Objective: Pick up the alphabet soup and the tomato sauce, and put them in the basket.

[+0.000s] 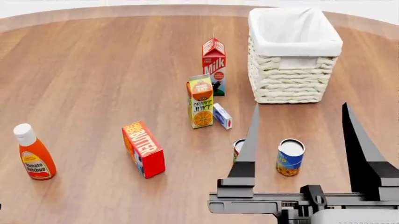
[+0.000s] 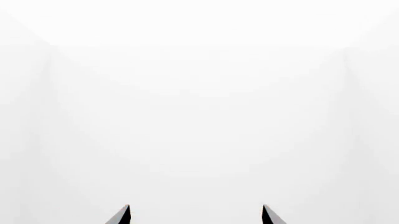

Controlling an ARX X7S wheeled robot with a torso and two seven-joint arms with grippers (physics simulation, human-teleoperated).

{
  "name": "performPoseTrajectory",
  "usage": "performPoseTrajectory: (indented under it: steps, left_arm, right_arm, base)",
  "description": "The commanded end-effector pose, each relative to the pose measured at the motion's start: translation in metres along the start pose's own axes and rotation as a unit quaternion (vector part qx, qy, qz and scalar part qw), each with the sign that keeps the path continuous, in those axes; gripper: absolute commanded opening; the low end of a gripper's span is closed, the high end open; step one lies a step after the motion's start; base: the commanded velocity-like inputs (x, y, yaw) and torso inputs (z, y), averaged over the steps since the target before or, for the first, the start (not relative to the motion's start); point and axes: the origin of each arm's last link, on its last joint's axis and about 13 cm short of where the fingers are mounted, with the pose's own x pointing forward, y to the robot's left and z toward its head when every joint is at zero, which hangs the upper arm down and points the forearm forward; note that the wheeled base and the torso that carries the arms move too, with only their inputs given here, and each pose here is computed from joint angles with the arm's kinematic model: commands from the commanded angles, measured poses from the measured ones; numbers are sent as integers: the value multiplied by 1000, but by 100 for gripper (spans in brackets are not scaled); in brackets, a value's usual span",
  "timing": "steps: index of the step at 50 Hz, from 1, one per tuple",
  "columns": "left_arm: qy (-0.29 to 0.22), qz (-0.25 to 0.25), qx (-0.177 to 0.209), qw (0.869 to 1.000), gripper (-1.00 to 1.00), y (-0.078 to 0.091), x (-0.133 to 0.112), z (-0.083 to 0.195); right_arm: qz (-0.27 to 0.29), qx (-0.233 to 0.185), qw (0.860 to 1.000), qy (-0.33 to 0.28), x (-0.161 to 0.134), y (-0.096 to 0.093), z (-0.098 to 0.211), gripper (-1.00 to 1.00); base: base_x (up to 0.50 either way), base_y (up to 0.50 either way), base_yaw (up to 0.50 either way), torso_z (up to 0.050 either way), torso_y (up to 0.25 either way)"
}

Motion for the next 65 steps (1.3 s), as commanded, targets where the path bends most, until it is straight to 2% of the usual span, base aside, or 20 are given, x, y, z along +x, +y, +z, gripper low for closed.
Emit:
performPoseTrajectory:
  steps: [1, 13, 20, 22, 31, 33, 35, 41, 54, 55, 57, 61, 65]
  left_arm:
    - [-9, -2, -6, 1000, 100, 1, -2, 4]
    - [-6, -5, -13, 1000, 100, 1, -3, 4]
    - [-7, -4, -15, 1000, 100, 1, -3, 4]
    - [-7, -5, -17, 1000, 100, 1, -4, 4]
    - [-14, -6, -20, 1000, 100, 1, -4, 5]
    - [-13, -7, -18, 1000, 100, 0, -4, 4]
    - [-13, -7, -19, 1000, 100, 0, -4, 4]
    - [-13, -7, -19, 1000, 100, 0, -4, 5]
    - [-10, -7, -20, 1000, 100, 0, -5, 4]
    - [-9, -8, -20, 1000, 100, 0, -6, 4]
    - [-9, -7, -20, 1000, 100, 0, -5, 4]
    - [-9, -8, -21, 1000, 100, -1, -5, 4]
    - [-9, -8, -21, 1000, 100, 0, -5, 4]
  right_arm:
    - [12, 5, 1000, -10, -2, 3, 6, 100]
    - [20, 10, 1000, -12, -9, 5, -3, 100]
    - [23, 14, 1000, -13, -4, 5, 6, 100]
    - [23, 15, 1000, -13, -9, 6, -3, 100]
    - [27, 19, 999, -12, -4, 6, 6, 100]
    - [28, 18, 999, -13, -9, 6, -2, 100]
    - [28, 16, 999, -13, -4, 6, 5, 100]
    - [30, 16, 999, -12, -10, 6, -3, 100]
    - [27, 9, 999, -15, -9, 6, 0, 100]
    - [43, 14, 999, -11, -12, 7, -4, 100]
    - [35, -5, 999, -18, -8, 7, 2, 100]
    - [40, 15, 999, -17, -10, 7, 0, 100]
    - [39, 13, 999, -15, -9, 7, 0, 100]
  base:
    - [0, 0, 0, 50, 45]
    - [0, 0, 0, 50, 45]
    - [0, 0, 0, 50, 44]
    - [0, 0, 0, 35, 6]
    - [0, -167, 0, 0, 0]
    - [0, -260, 0, 0, 0]
    - [0, -258, 0, 0, 0]
    - [0, -259, 0, 0, 0]
    - [0, -242, 0, 0, 0]
    - [0, 0, 0, 0, 0]
    - [0, 0, 0, 0, 0]
    - [0, 0, 0, 0, 0]
    - [0, 0, 0, 0, 0]
